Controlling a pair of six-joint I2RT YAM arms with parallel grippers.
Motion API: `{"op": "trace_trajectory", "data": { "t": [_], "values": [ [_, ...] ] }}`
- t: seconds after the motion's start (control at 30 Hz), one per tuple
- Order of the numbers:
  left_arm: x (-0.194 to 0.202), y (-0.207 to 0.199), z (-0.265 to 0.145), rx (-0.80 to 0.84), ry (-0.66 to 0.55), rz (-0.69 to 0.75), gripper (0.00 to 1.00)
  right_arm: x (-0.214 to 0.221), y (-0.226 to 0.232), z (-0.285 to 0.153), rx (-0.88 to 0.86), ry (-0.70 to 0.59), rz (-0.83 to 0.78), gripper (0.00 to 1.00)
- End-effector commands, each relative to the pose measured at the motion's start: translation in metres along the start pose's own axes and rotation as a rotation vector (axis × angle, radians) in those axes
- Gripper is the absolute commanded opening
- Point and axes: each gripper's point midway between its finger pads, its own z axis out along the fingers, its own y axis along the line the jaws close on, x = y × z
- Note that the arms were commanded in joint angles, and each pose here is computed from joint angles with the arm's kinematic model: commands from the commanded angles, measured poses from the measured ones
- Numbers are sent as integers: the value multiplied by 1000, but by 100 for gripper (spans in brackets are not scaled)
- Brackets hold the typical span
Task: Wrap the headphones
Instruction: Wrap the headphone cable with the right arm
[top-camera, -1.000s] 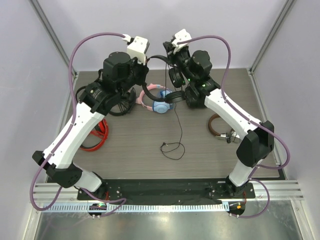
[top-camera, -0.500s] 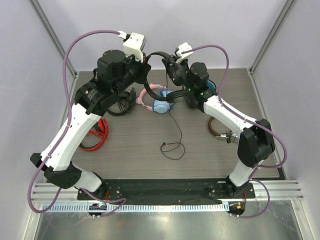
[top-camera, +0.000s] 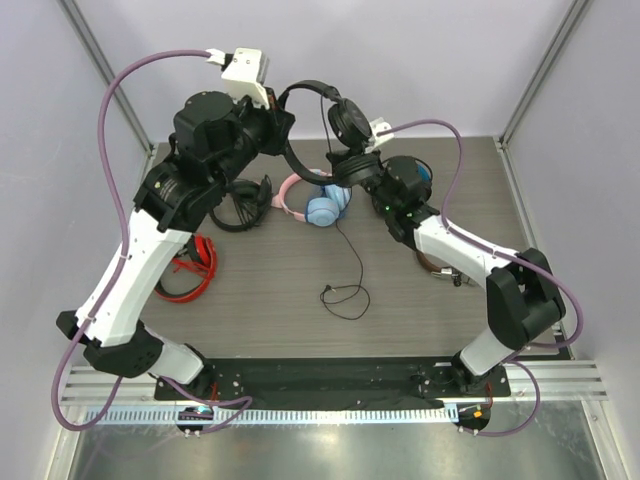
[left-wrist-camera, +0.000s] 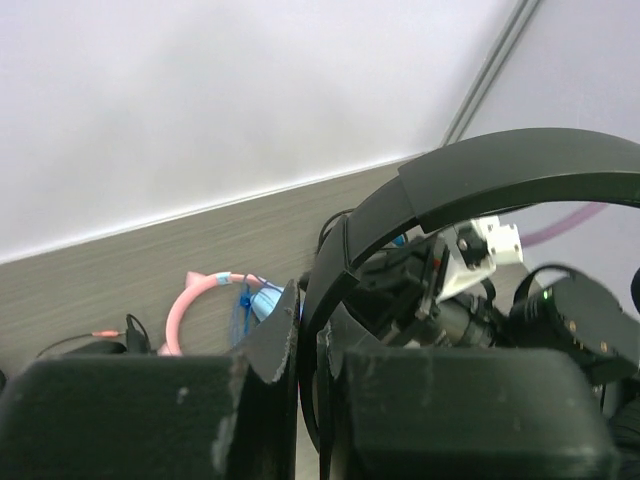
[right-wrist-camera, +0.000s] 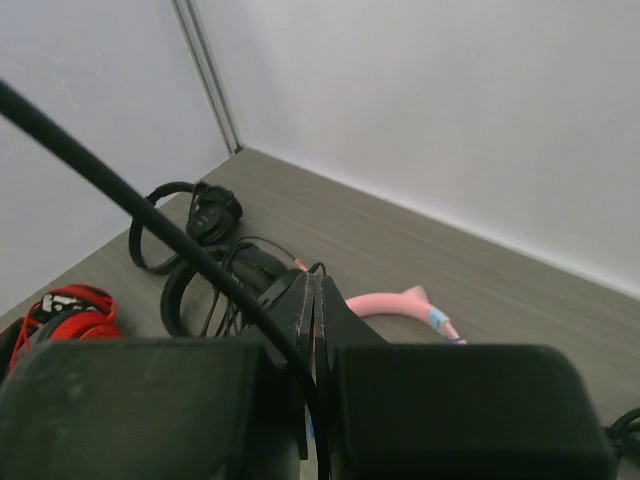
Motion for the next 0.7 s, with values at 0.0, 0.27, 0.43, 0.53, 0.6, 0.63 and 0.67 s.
{"op": "trace_trajectory", "data": {
  "t": [0.0, 0.27, 0.43, 0.53, 0.6, 0.63, 0.67],
  "values": [
    [-26, -1, -3, -22, -85, -130, 0, -39, 13, -15, -27, -139, 77, 5],
    [-25, 4, 3, -70, -98, -194, 0, -8, 30, -30, -61, -81, 162, 4],
    [-29, 15, 2, -131, -121, -198, 0, 8, 46, -38, -64, -48, 180, 4],
    [-27, 27, 3, -200, -128, -199, 0, 16, 54, -45, -36, -19, 186, 1],
    [-26, 34, 4, -239, -130, -197, 0, 22, 60, -51, -22, 6, 161, 1],
    [-26, 40, 3, -274, -135, -194, 0, 26, 58, -54, 14, 19, 148, 1],
    [-25, 43, 3, -293, -132, -192, 0, 26, 66, -62, 36, 18, 132, 1]
  ]
}}
